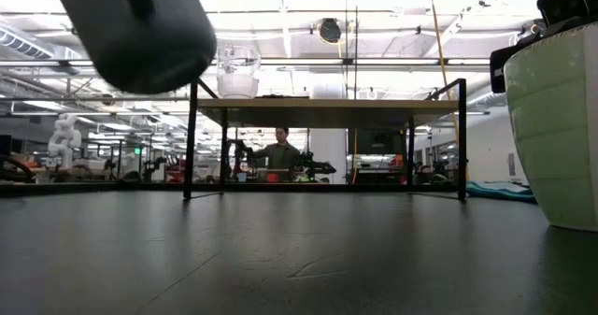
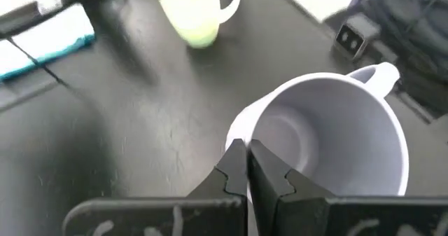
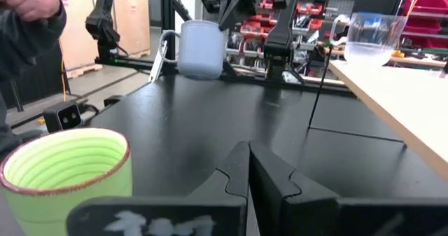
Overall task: Stack small to large cups/mugs on shelf
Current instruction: Put the gray mug on the shelf
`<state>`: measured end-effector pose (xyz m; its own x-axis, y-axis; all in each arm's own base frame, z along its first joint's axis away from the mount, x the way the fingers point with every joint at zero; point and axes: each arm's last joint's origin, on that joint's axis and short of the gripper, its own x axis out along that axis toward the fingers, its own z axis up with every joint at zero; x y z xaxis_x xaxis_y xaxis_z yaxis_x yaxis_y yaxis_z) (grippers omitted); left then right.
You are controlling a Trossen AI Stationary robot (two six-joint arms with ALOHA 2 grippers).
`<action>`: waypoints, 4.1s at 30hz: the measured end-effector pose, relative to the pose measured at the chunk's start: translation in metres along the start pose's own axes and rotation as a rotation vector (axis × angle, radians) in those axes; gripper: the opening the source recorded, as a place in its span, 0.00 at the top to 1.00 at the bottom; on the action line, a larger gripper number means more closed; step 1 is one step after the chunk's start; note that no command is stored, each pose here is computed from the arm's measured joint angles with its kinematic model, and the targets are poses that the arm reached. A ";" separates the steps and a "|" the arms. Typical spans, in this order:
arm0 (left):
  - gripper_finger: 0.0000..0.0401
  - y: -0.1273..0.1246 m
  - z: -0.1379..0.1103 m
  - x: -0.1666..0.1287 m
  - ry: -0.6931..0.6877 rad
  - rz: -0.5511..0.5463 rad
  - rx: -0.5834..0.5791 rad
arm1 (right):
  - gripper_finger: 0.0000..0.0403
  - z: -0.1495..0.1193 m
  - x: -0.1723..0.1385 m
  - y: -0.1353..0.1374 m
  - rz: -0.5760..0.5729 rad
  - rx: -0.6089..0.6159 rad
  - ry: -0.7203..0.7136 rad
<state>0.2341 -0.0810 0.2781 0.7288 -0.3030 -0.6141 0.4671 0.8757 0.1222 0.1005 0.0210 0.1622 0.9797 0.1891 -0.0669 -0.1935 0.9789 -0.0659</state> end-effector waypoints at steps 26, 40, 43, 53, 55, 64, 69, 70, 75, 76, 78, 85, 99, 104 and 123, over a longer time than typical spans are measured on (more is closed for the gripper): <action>1.00 -0.010 -0.058 -0.014 -0.161 0.078 -0.083 | 1.00 0.001 0.001 0.000 -0.001 0.000 -0.007; 1.00 -0.010 -0.058 -0.014 -0.162 0.080 -0.086 | 1.00 0.001 0.001 0.000 -0.001 0.001 -0.007; 1.00 -0.009 -0.058 -0.014 -0.152 0.105 -0.076 | 1.00 0.001 0.001 0.000 -0.001 0.001 -0.007; 1.00 0.004 -0.048 -0.017 -0.268 0.189 0.002 | 1.00 0.001 0.001 0.000 -0.001 -0.002 -0.007; 1.00 0.008 -0.048 -0.018 -0.281 0.201 0.008 | 1.00 0.001 0.001 0.000 -0.001 -0.002 -0.007; 1.00 0.021 -0.042 -0.023 -0.363 0.264 0.033 | 1.00 0.001 0.001 0.000 -0.001 -0.007 -0.007; 1.00 0.030 -0.040 -0.026 -0.420 0.273 0.034 | 1.00 0.001 0.001 0.000 -0.001 -0.008 -0.007; 1.00 0.032 -0.039 -0.027 -0.432 0.274 0.035 | 1.00 0.001 0.001 0.000 -0.001 -0.008 -0.007; 1.00 0.043 -0.033 -0.029 -0.444 0.262 0.027 | 1.00 0.001 0.001 0.000 -0.001 -0.008 -0.007; 1.00 0.045 -0.032 -0.027 -0.441 0.257 0.028 | 1.00 0.001 0.001 0.000 -0.001 -0.008 -0.007; 1.00 0.049 -0.028 -0.023 -0.426 0.251 0.040 | 1.00 0.001 0.001 0.000 -0.001 -0.009 -0.008; 1.00 0.068 -0.012 -0.011 -0.405 0.243 0.080 | 1.00 0.001 0.001 0.000 -0.001 -0.009 -0.005; 1.00 0.077 -0.006 -0.010 -0.380 0.228 0.065 | 1.00 0.001 0.001 0.000 -0.001 -0.008 -0.004; 1.00 0.077 -0.006 -0.010 -0.381 0.240 0.056 | 1.00 0.001 0.001 0.000 -0.001 -0.008 -0.004; 1.00 0.110 -0.011 -0.027 -0.424 0.478 -0.059 | 1.00 0.001 0.001 0.000 -0.001 -0.008 -0.005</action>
<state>0.2604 0.0275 0.2991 0.9902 0.0138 -0.1392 0.0224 0.9665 0.2556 0.1013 0.0211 0.1628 0.9800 0.1888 -0.0621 -0.1931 0.9784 -0.0734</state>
